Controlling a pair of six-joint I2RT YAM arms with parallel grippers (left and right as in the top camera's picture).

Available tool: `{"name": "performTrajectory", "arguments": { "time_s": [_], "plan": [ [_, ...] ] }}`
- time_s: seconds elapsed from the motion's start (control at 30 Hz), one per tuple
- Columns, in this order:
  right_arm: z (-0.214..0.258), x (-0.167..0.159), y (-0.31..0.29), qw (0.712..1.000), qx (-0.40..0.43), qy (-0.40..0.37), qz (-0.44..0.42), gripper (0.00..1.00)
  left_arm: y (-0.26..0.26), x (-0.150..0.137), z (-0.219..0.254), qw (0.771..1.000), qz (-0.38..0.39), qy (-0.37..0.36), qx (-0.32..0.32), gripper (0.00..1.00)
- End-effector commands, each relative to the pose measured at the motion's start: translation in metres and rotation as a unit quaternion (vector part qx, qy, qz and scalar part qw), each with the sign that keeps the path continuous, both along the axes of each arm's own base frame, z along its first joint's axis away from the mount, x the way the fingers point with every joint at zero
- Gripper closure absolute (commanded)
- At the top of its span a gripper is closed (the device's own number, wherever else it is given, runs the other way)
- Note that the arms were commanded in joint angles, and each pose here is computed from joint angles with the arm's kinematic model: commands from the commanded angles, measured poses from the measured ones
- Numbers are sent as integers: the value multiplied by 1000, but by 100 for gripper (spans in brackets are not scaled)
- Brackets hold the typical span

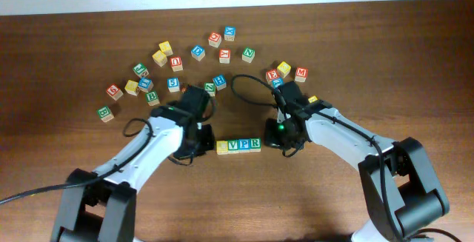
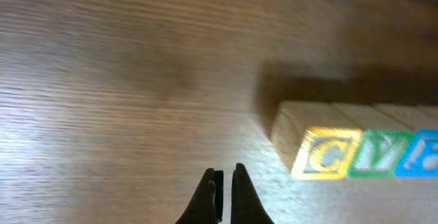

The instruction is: Spell out CVPR

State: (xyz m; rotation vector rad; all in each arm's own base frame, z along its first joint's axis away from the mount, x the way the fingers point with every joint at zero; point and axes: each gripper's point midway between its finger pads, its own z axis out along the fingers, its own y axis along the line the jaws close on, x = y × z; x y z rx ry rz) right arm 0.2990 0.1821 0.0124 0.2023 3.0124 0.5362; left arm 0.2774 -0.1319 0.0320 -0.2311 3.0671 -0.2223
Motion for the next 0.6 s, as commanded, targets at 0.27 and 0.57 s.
{"name": "performTrajectory", "arguments": {
  "time_s": [0.27,0.57],
  "plan": [
    [27,42,28,993,75,-86,6,96,69,8,2,993,116,20,13,100],
    [115,39,22,978,114,-174,28,96,92,9,1,989,142,20,39,100]
  ]
}}
